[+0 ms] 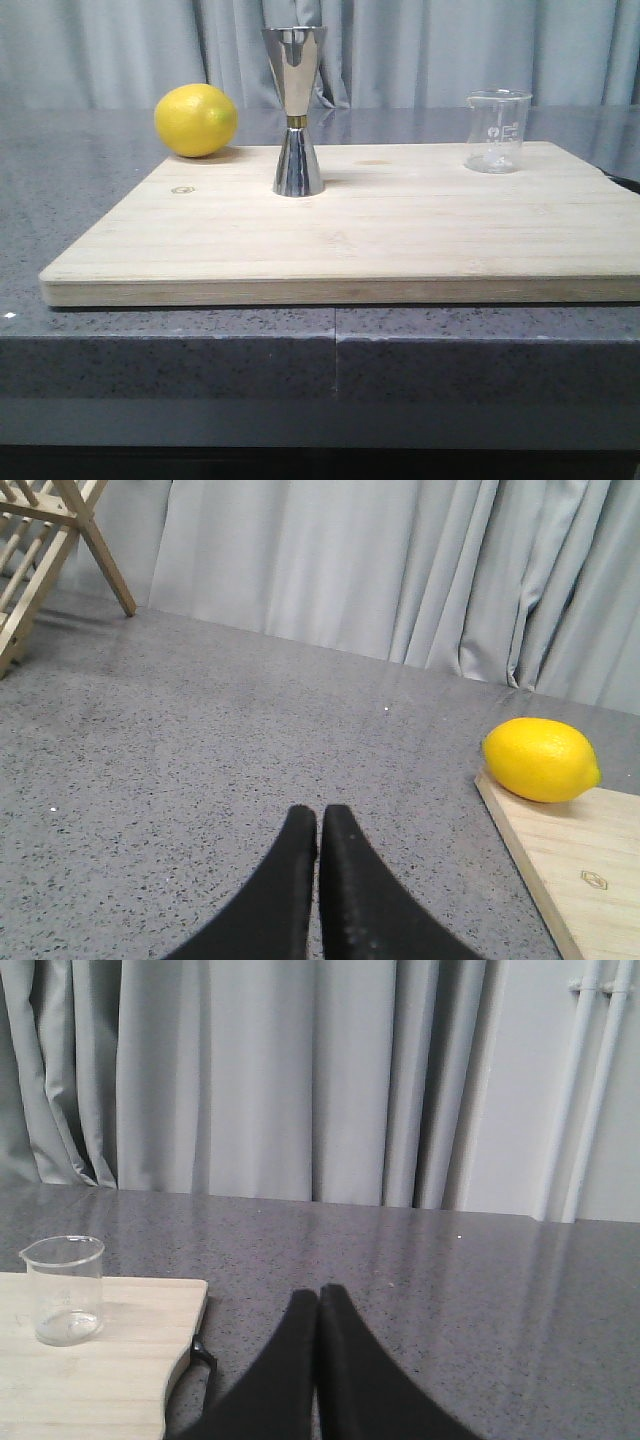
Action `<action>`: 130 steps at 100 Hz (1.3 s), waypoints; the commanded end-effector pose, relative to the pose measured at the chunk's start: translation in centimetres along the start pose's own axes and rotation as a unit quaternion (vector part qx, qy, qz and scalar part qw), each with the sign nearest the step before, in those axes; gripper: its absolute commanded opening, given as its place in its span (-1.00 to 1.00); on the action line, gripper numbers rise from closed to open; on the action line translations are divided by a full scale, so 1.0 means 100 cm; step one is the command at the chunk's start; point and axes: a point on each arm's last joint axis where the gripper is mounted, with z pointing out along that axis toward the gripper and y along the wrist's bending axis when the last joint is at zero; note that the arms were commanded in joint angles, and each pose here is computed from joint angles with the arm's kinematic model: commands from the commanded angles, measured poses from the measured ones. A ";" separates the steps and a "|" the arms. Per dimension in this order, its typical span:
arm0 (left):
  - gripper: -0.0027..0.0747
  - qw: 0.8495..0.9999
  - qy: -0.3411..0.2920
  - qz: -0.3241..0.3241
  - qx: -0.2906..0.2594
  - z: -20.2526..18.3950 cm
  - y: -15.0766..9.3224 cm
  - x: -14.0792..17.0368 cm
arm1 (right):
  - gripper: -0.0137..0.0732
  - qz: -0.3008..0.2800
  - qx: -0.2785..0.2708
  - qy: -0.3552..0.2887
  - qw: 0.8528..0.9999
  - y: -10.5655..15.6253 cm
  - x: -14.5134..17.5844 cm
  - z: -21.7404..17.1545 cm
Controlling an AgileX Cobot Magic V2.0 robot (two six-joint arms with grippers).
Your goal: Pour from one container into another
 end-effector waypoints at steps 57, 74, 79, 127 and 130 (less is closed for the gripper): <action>-0.99 0.995 -0.057 0.062 0.046 -0.017 -0.006 -0.002 | -0.84 0.002 -0.009 -0.041 0.999 0.001 -0.014 0.000; -0.99 0.992 -0.079 0.089 0.050 -0.022 -0.004 0.012 | -0.84 0.002 -0.009 -0.041 0.999 0.001 -0.014 0.000; -0.99 0.992 -0.073 0.095 0.049 -0.021 -0.003 0.015 | -0.84 0.002 -0.009 -0.041 0.999 0.001 -0.014 0.000; -0.99 0.992 -0.068 0.096 0.049 -0.014 0.001 0.042 | -0.84 0.002 -0.009 -0.041 0.999 0.001 -0.014 0.000; -0.99 0.992 -0.068 0.097 0.049 -0.014 0.001 0.042 | -0.84 0.002 -0.009 -0.041 0.999 0.001 -0.014 0.000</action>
